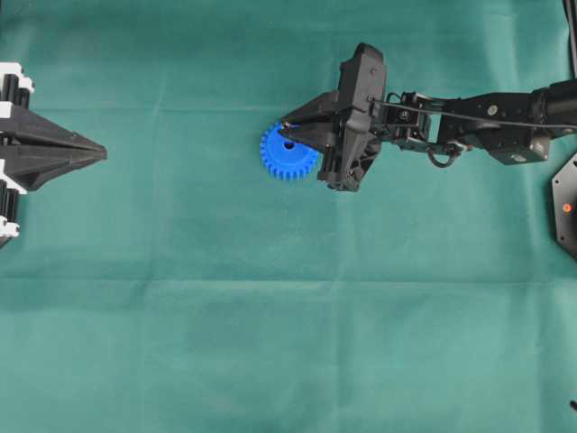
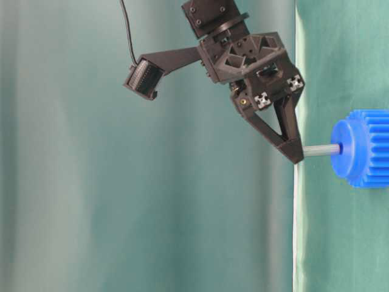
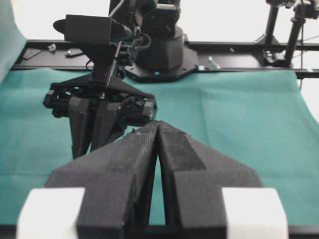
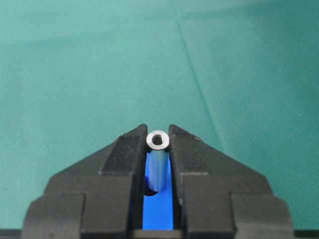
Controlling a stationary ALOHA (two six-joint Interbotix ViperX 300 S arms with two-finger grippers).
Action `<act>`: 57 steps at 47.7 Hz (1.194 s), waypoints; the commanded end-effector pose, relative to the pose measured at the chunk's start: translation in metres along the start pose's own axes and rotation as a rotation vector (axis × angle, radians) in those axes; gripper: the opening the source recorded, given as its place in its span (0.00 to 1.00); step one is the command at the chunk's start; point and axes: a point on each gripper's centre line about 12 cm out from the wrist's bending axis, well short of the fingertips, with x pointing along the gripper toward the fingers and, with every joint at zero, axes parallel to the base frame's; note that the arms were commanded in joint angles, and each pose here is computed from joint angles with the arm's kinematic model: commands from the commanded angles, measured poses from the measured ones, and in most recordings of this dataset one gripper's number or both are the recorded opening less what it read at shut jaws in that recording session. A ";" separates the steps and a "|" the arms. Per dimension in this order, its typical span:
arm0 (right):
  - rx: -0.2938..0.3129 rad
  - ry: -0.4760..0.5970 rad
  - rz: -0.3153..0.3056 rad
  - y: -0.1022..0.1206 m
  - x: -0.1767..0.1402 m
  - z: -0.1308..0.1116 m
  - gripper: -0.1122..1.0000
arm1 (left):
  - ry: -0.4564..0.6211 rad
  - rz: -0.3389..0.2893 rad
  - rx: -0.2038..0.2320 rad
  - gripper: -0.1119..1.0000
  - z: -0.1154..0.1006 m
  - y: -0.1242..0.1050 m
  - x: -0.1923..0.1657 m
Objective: Insert the shaft placed at a random location into the center hole of the medium gear at another random location.
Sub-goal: 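Align the shaft with the gear's center hole and lower it in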
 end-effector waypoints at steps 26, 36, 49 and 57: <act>0.010 -0.081 0.017 0.007 -0.013 0.028 0.22 | -0.021 0.001 0.003 0.10 0.008 0.000 0.002; 0.009 -0.044 0.015 0.007 -0.002 0.014 0.22 | -0.021 0.001 0.000 0.10 0.008 0.000 0.002; 0.017 -0.027 0.008 0.006 0.005 0.001 0.22 | -0.021 0.001 0.000 0.10 0.008 0.000 0.002; 0.017 -0.024 0.008 0.006 0.006 -0.001 0.22 | -0.021 0.001 0.000 0.10 0.008 0.000 0.002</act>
